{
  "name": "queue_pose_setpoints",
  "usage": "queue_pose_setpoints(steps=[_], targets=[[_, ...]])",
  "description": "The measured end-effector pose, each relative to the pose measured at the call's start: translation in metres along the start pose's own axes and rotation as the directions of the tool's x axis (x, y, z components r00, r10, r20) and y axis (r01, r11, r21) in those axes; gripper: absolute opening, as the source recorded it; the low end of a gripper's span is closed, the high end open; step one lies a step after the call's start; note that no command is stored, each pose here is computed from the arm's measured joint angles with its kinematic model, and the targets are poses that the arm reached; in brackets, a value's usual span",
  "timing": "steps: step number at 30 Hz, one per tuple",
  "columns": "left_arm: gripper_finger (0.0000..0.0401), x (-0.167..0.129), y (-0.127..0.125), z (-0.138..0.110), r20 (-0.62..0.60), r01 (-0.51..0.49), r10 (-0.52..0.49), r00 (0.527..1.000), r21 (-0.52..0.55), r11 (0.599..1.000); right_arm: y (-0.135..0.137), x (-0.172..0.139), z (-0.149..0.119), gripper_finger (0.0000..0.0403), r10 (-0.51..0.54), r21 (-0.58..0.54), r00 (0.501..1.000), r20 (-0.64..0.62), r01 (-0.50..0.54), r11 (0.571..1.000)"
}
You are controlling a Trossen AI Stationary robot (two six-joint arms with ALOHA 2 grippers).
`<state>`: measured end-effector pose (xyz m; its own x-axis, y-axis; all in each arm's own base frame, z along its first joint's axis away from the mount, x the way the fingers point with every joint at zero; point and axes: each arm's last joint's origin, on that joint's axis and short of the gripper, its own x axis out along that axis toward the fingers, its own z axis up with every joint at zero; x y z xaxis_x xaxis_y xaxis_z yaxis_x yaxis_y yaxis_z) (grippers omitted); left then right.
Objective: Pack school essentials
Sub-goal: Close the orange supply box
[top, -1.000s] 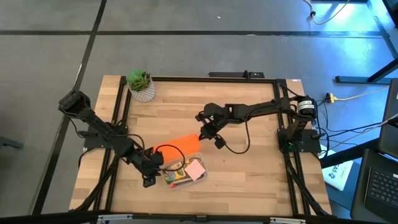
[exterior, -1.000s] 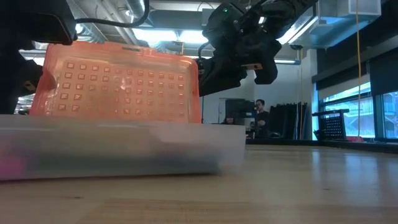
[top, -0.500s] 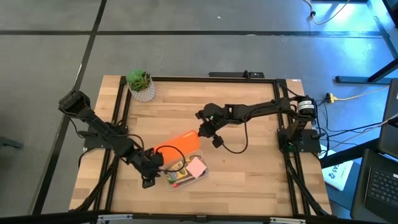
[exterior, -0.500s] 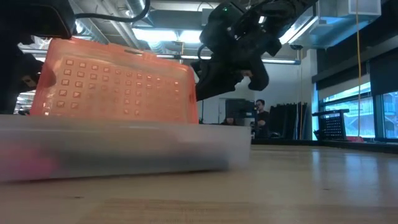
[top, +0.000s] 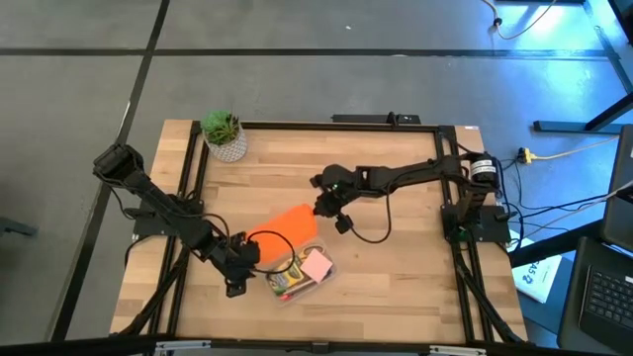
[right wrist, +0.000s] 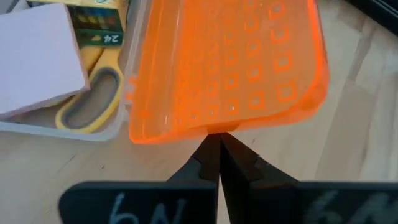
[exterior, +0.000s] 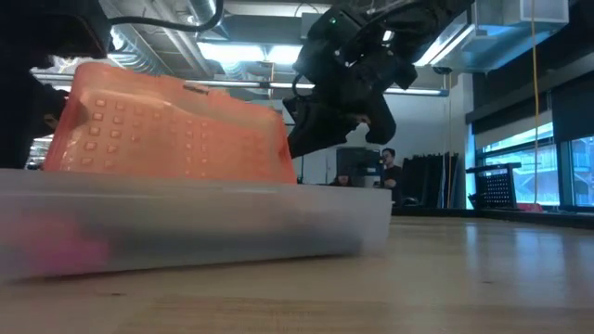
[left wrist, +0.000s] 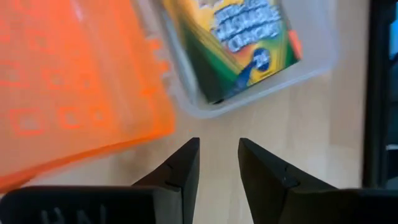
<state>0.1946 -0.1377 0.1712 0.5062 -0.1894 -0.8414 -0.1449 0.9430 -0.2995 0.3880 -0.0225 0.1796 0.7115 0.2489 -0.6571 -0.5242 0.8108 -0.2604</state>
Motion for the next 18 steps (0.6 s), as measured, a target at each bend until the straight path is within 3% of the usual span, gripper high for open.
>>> queue_pose_setpoints(steps=[10, 18], targets=[[0.0104, -0.001, 0.01, -0.008, -0.04, -0.139, 0.14, 0.989, 0.023, 0.99, 0.002, 0.002, 0.0, 0.0007, 0.069, -0.004, 0.996, 0.049, -0.069, 0.998], [0.0104, -0.001, 0.015, -0.01, -0.047, -0.191, 0.194, 0.98, 0.056, 0.98, 0.004, 0.001, 0.004, 0.0007, 0.12, -0.009, 0.989, 0.086, -0.119, 0.993]])
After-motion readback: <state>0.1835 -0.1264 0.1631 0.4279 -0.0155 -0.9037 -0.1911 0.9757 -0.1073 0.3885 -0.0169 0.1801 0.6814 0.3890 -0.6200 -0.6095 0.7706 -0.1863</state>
